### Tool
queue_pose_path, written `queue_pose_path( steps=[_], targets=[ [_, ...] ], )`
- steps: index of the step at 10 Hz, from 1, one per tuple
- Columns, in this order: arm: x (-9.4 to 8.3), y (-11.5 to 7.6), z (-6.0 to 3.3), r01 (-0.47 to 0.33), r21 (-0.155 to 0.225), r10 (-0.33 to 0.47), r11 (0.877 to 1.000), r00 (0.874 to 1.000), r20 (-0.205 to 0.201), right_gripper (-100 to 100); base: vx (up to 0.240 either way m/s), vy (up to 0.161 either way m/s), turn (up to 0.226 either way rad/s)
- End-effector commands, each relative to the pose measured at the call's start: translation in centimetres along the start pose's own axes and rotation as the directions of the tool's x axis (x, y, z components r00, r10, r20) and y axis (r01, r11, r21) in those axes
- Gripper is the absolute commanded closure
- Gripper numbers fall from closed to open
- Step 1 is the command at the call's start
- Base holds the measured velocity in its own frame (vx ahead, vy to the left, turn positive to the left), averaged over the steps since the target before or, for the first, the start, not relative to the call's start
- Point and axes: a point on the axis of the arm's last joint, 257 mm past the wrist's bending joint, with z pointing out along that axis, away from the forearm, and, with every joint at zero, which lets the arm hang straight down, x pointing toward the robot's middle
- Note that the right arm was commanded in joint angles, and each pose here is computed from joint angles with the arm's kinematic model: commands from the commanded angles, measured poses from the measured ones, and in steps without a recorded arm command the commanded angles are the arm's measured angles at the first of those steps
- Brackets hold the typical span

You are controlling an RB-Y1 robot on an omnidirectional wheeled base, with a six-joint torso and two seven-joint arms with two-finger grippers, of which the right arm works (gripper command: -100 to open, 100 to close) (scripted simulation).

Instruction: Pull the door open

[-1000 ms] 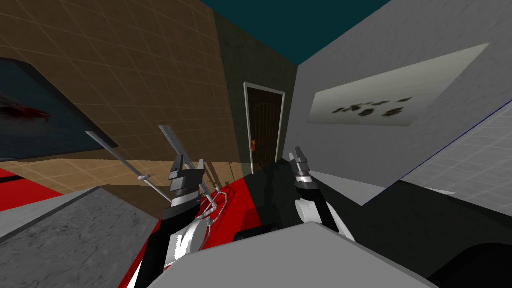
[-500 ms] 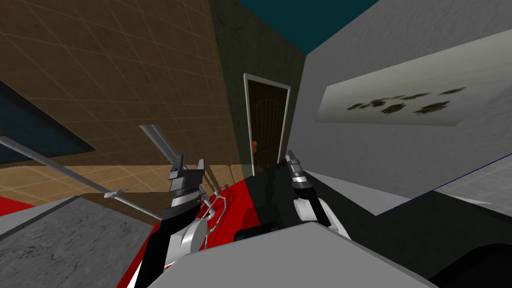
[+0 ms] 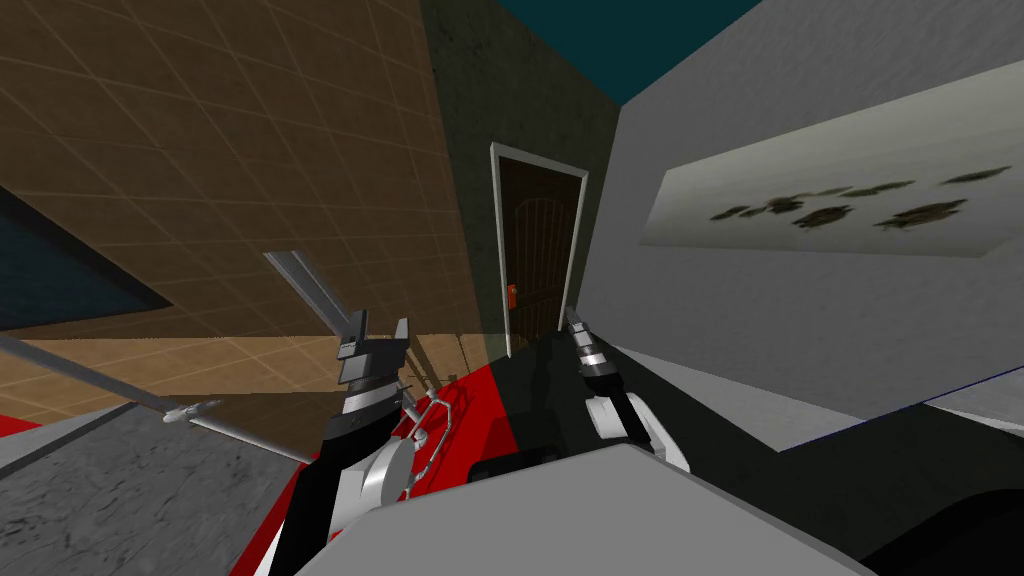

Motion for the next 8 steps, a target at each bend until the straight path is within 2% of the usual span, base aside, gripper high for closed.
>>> queue_pose_path(
  steps=[1,5,8],
  targets=[
    [1.0,-1.2,-0.03,0.06,0.013,-0.06,0.998,0.998,-0.032,-100,0.145,-0.004,0.045],
    [2.9,-3.7,-0.21,0.176,0.029,-0.173,0.984,0.98,-0.098,-100,0.14,0.005,0.032],
    [4.0,-5.3,-0.4,0.247,0.033,-0.24,0.968,0.961,-0.14,-100,0.098,-0.006,0.024]
  ],
)
